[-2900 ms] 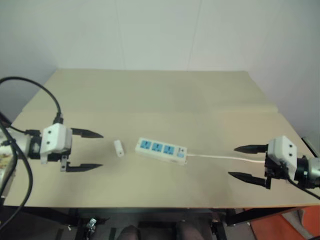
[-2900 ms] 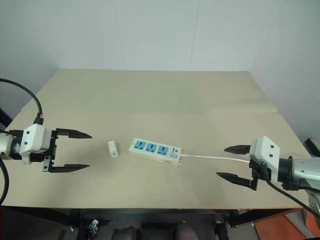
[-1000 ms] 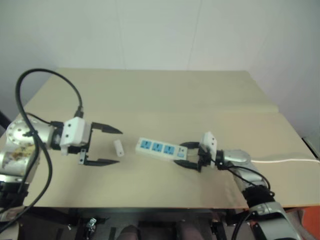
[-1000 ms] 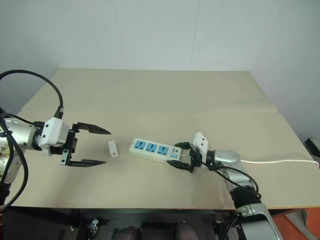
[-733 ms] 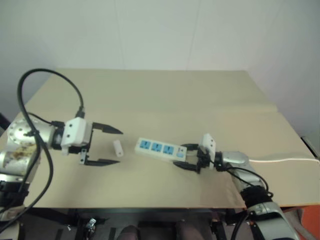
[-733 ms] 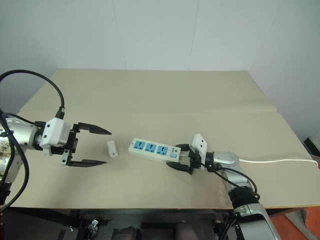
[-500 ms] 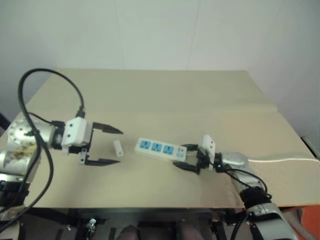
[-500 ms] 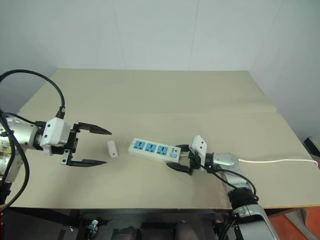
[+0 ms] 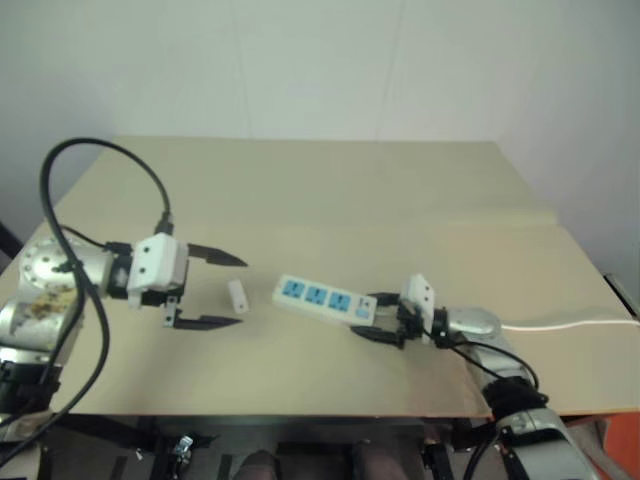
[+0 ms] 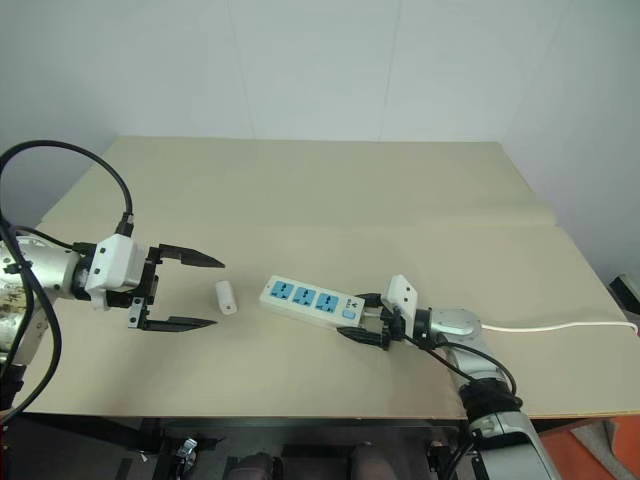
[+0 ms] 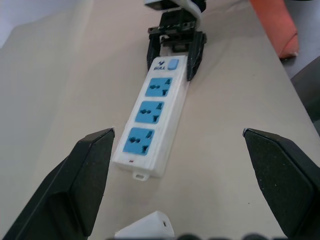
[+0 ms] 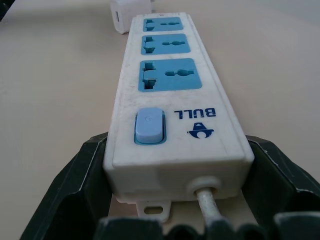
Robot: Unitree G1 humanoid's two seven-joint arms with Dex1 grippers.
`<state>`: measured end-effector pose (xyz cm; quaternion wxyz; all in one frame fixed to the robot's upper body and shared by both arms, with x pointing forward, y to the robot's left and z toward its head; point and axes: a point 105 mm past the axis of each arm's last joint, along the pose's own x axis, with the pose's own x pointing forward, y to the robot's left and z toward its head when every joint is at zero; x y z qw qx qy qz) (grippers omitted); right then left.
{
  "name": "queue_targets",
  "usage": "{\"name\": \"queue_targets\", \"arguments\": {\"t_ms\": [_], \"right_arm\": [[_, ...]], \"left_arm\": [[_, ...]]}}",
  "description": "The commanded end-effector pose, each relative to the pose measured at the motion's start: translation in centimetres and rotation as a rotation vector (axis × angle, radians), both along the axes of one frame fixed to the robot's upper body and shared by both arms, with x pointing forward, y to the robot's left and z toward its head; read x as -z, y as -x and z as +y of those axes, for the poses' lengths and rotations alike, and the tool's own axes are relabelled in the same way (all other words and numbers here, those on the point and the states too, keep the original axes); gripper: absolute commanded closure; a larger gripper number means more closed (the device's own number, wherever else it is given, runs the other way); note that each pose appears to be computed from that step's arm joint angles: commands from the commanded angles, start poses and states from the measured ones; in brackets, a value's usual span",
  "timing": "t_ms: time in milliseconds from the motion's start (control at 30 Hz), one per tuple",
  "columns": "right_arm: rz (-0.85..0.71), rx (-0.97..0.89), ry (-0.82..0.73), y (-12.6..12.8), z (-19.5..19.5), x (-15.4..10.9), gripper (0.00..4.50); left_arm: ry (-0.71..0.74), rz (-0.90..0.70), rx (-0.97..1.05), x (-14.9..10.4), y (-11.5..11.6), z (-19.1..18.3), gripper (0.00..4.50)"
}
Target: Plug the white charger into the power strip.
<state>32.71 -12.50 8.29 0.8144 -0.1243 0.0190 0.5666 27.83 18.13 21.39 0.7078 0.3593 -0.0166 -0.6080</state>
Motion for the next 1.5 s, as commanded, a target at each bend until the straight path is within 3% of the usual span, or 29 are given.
{"name": "queue_targets", "arguments": {"t_ms": [33,233,400,600,933,1500], "right_arm": [[-0.041,0.035,0.006,0.4,-2.2,-1.0,1.07],[0.007,-0.001,0.028,2.5,-4.9,-1.4,1.07],[0.003,-0.092,0.015,4.1,-4.7,-2.0,1.07],[0.027,-0.161,0.019,4.3,-2.8,-2.4,1.07],[0.089,-0.203,0.058,4.2,0.0,-1.5,1.07],[0.079,-0.195,0.051,4.3,1.6,-1.4,1.07]], "left_arm": [[-0.033,-0.064,0.012,-1.1,-0.5,-0.2,0.00],[-0.238,-0.080,0.103,-2.2,-2.7,0.3,0.00],[-0.357,-0.172,0.248,-4.4,-4.4,-1.6,0.00],[-0.709,-0.237,0.450,-3.9,-4.9,-2.9,0.00],[-1.112,-0.382,0.848,-2.6,-4.9,-4.4,0.00],[-1.206,-0.332,0.971,1.4,-5.2,-2.6,0.00]]}}
